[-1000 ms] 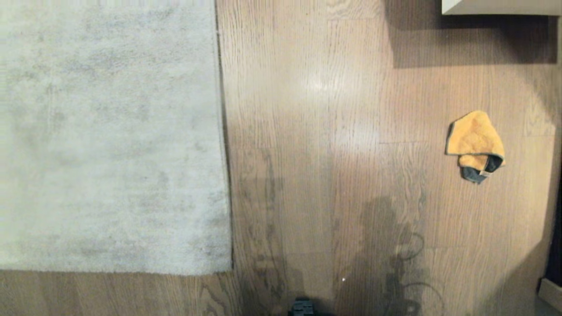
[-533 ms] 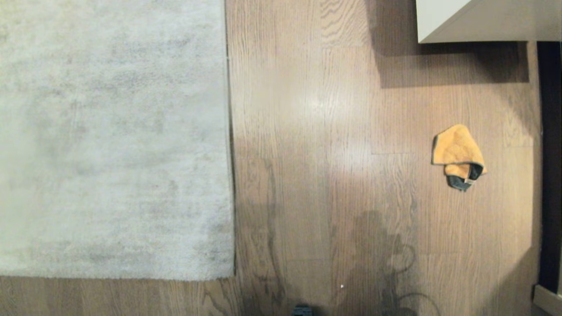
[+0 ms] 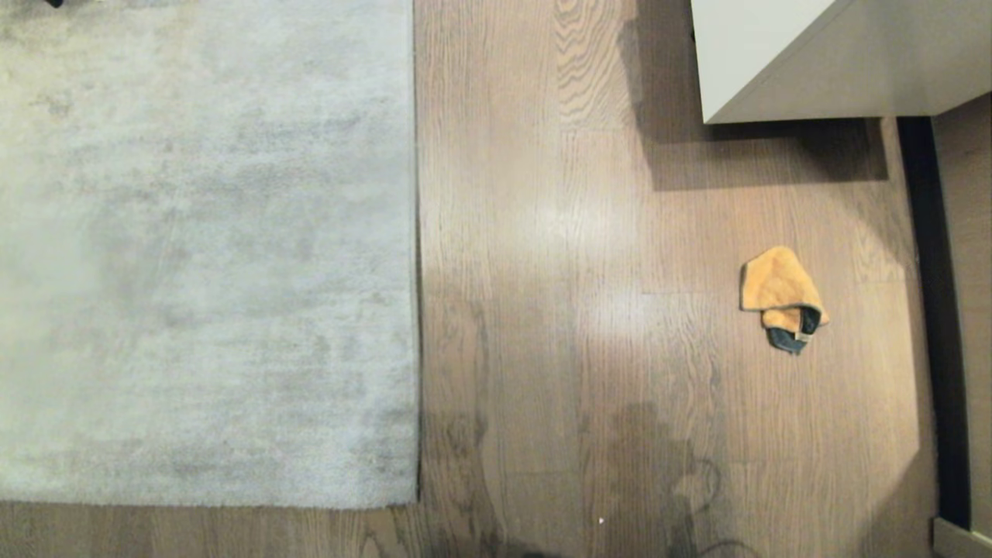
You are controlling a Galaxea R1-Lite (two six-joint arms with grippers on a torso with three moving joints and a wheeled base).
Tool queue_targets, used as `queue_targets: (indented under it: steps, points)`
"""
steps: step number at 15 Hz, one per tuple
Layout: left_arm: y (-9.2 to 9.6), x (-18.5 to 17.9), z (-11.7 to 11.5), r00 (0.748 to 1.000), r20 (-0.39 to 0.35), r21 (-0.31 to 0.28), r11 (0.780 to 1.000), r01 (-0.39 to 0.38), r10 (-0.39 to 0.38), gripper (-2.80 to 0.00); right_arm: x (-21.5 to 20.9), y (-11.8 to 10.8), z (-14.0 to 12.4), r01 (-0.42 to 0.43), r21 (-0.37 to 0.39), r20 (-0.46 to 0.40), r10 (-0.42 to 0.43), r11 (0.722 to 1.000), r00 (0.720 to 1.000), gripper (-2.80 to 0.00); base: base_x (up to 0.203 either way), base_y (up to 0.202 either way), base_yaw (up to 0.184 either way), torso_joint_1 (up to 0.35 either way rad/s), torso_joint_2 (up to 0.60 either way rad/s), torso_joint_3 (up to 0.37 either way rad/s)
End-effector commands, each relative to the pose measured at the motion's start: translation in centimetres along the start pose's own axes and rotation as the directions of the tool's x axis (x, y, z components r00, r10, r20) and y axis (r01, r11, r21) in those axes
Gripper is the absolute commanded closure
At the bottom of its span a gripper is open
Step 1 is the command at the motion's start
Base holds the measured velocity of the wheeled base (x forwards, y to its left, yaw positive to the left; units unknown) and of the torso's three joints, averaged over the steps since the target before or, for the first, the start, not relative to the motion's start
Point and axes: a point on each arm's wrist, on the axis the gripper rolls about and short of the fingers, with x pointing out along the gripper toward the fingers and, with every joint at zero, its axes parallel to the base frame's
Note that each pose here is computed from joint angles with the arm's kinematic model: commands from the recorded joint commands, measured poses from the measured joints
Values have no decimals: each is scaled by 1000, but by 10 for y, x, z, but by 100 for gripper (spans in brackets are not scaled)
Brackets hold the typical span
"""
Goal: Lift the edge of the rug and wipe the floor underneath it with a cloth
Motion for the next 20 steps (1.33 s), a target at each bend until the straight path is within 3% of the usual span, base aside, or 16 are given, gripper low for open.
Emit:
queue_targets:
  steps: [1,20]
  points:
    - [0,0,0,1000,1,0,1000,-1,1,0,0,0,0,0,-1,-1,0,1000,1000,0,0,0,0,2,2,204]
    - [0,0,0,1000,1,-3,1000,-2,2,0,0,0,0,-1,-1,-1,1,1000,1000,0,0,0,0,3,2,202]
